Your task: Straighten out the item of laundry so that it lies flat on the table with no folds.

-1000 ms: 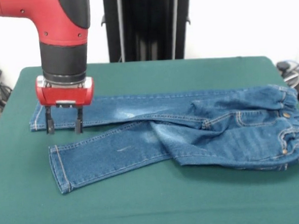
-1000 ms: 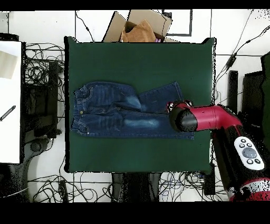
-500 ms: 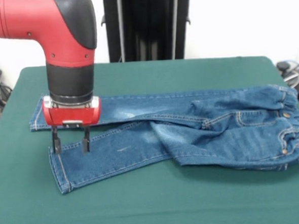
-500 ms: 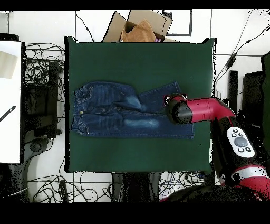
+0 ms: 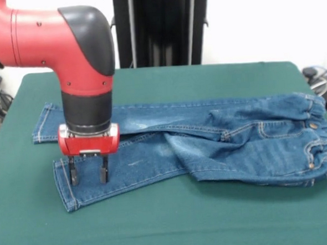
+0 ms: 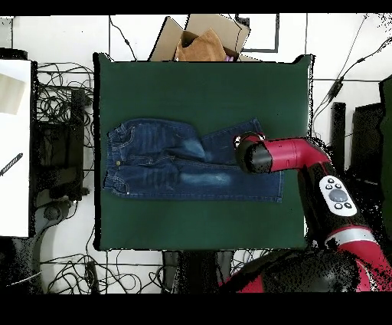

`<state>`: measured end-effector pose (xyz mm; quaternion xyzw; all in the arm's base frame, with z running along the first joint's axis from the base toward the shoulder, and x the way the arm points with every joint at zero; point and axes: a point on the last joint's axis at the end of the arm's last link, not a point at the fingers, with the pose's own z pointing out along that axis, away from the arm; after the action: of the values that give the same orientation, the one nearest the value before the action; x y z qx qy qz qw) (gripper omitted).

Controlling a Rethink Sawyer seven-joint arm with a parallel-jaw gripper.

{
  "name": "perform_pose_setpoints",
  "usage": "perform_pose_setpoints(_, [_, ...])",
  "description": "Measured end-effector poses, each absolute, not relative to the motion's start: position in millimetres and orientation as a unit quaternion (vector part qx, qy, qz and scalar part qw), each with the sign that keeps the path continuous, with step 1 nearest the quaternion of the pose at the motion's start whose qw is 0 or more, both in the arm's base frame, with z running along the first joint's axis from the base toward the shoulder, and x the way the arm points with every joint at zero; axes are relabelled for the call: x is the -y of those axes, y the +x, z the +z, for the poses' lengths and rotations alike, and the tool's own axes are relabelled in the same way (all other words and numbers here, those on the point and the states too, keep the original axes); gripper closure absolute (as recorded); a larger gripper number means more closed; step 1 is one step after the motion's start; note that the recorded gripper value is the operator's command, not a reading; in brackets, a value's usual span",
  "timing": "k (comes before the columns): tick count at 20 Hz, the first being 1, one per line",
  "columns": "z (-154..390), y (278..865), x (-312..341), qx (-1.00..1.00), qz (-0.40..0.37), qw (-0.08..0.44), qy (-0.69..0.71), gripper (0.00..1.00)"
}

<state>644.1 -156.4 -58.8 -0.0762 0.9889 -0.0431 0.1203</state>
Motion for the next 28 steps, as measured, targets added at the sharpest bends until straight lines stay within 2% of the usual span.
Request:
perform_pose_setpoints(11, [-60,651,163,-0.991,-0.023,0.125,-0.041,0.0])
perform_pose_setpoints(12, [-60,653,162,-0.991,-0.022,0.126,-0.041,1.0])
perform_pose_setpoints(28, [-61,663,162,-0.99,-0.019,0.137,-0.037,1.0])
